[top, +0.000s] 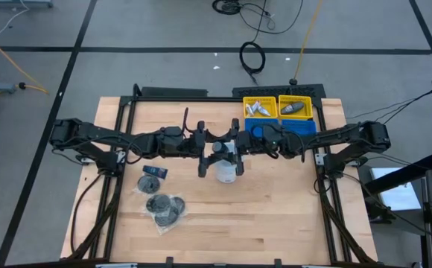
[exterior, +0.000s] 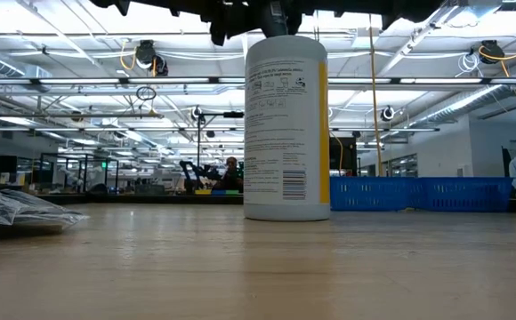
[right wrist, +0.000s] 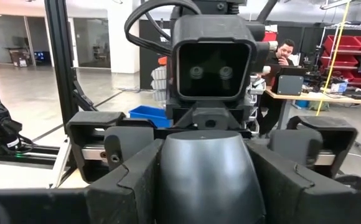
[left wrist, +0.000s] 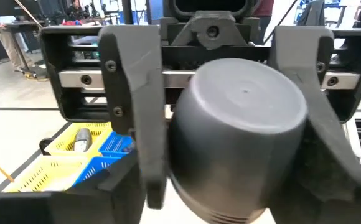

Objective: Pick & Place Travel size toiletries
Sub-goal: Put the black deodorant into the right yellow bin

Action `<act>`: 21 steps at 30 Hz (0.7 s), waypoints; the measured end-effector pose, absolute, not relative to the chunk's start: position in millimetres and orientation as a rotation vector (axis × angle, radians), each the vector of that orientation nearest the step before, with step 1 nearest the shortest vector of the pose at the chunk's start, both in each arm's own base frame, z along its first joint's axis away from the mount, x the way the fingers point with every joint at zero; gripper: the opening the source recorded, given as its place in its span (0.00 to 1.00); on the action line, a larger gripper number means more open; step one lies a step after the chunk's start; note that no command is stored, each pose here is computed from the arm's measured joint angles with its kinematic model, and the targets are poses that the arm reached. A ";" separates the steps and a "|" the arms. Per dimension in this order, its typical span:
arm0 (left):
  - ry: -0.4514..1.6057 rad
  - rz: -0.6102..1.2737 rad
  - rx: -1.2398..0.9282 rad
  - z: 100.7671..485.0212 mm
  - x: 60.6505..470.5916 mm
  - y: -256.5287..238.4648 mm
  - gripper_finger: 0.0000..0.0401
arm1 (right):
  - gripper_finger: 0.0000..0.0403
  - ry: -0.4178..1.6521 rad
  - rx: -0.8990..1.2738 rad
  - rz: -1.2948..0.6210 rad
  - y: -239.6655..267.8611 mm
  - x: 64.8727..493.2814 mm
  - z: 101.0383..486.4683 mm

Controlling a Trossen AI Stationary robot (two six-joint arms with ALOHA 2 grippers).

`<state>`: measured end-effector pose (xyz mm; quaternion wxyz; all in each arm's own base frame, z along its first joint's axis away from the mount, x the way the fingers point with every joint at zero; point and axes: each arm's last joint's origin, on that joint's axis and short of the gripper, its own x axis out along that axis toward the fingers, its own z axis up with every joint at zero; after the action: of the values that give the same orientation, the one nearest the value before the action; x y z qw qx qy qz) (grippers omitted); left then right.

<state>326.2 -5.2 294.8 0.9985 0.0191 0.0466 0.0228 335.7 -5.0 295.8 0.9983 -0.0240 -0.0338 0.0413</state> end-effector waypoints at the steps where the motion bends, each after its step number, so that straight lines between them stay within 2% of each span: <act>1: 0.093 0.051 0.038 294.8 326.1 -5.0 0.71 | 0.46 -0.070 -0.048 0.083 -5.0 334.5 297.3; 7: 0.089 0.116 0.039 297.1 324.3 -3.1 0.80 | 0.46 -0.047 -0.068 0.070 -5.3 325.3 304.8; 13: 0.043 0.087 0.029 309.7 316.5 -7.5 0.79 | 0.46 -0.024 -0.075 0.051 -5.3 310.3 317.5; 21: 0.061 0.007 0.024 324.1 297.4 -26.1 0.74 | 0.46 0.184 -0.154 -0.179 -12.0 276.5 323.6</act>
<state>297.4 -26.1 324.1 0.9995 0.0120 0.0304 0.0033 276.5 -12.0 323.6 0.9888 -0.0768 0.0914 -0.0891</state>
